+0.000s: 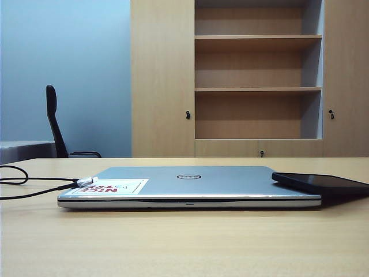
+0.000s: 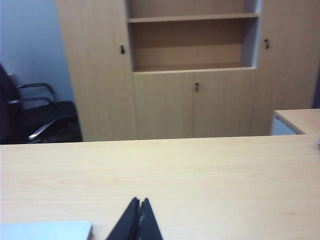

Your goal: Pick up the charging cable and the phone, plug the charging cable into the charging port on the phone, and finally place them back on the table.

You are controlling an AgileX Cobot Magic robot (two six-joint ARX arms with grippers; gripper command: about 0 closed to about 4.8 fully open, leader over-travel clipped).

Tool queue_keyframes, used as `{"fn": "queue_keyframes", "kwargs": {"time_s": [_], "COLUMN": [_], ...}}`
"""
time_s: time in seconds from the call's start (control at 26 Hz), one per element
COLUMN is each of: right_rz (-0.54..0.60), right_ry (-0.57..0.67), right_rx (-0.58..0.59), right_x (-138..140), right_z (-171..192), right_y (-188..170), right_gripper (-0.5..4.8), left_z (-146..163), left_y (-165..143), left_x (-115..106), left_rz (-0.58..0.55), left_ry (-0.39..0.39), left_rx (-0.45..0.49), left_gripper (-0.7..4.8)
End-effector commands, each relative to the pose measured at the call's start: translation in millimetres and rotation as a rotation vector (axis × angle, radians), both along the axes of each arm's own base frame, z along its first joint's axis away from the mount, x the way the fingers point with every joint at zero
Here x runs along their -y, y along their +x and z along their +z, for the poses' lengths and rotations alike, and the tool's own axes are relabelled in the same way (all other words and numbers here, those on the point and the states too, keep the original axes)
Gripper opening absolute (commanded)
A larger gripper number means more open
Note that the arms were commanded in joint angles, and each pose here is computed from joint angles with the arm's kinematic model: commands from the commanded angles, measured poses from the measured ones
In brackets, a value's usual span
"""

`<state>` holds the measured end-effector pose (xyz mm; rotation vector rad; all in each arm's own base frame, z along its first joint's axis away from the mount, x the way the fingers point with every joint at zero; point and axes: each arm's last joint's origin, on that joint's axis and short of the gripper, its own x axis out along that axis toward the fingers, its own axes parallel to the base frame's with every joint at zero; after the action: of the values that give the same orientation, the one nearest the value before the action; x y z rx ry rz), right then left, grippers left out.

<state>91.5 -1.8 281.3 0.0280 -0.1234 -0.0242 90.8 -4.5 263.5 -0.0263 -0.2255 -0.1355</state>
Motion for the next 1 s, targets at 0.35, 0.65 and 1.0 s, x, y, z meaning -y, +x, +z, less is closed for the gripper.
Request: {"fn": "queue_keyframes", "kwargs": {"time_s": [0.35, 0.65, 1.0], "right_rz": [0.145, 0.331, 0.469], "right_ry": [-0.010, -0.024, -0.136], "right_rx": [0.001, -0.046, -0.110], "right_x": [-11.1, -35.4, -55.4], "right_z": [36.0, 43.6, 35.3], "right_y": [17.1, 28.1, 22.9], "right_gripper": [-0.05, -0.05, -0.06], "left_z": [15.3, -0.5, -18.7], "left_y": [33.8, 60.3, 77.2], "left_x": [6.7, 30.2, 45.4], "left_rz": [-0.052, -0.193, -0.247], "left_ry": [0.009, 0.033, 0.245], "left_rx": [-0.103, -0.226, -0.294], "left_gripper": [-0.06, -0.06, -0.06]}}
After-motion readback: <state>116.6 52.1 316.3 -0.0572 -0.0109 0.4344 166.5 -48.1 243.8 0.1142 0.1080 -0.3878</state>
